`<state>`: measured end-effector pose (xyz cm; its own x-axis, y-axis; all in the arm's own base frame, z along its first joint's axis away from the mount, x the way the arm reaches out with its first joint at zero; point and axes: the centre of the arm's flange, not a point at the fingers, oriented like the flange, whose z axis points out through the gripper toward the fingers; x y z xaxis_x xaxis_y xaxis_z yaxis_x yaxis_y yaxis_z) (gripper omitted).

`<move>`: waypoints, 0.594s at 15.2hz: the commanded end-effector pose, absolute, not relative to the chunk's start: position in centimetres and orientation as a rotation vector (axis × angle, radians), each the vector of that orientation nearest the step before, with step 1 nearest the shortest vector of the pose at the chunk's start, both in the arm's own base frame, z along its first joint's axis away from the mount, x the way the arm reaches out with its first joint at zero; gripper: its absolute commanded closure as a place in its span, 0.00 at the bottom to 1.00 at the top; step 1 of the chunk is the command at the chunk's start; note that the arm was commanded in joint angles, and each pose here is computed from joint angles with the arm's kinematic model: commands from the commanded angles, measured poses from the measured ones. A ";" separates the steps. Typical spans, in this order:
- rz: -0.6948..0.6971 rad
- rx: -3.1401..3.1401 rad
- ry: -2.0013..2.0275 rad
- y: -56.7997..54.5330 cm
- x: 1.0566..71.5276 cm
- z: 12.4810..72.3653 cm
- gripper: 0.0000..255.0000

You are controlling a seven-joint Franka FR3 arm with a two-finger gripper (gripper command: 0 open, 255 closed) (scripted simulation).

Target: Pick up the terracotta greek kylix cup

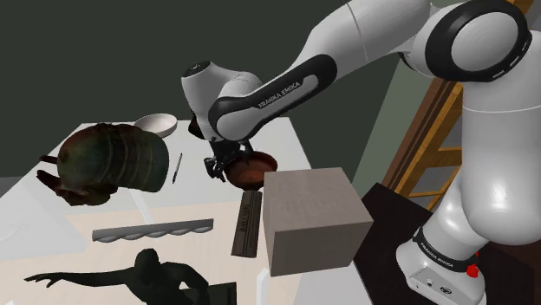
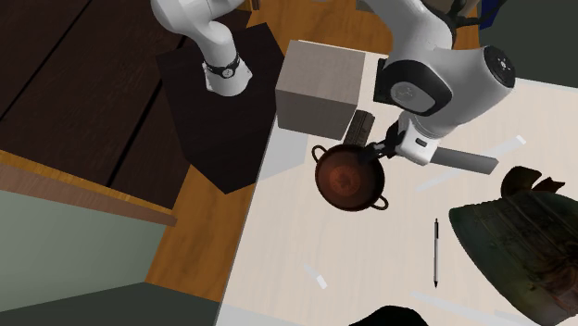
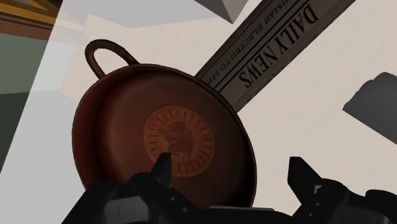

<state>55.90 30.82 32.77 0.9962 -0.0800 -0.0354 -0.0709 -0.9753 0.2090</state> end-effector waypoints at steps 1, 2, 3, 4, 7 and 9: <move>-0.057 2.926 -0.113 31.7 56.7 31.8 0.00; -0.057 2.926 -0.113 31.7 56.7 31.3 0.00; -0.057 2.926 -0.113 31.7 56.7 30.8 0.00; -0.057 2.926 -0.113 31.7 56.7 30.3 0.00; -0.057 2.926 -0.113 31.7 56.7 28.7 0.00; -0.057 2.926 -0.113 31.7 56.7 28.4 0.00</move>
<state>56.63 31.70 28.49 0.9963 -0.0802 -0.0304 -0.0720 -0.9745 0.2125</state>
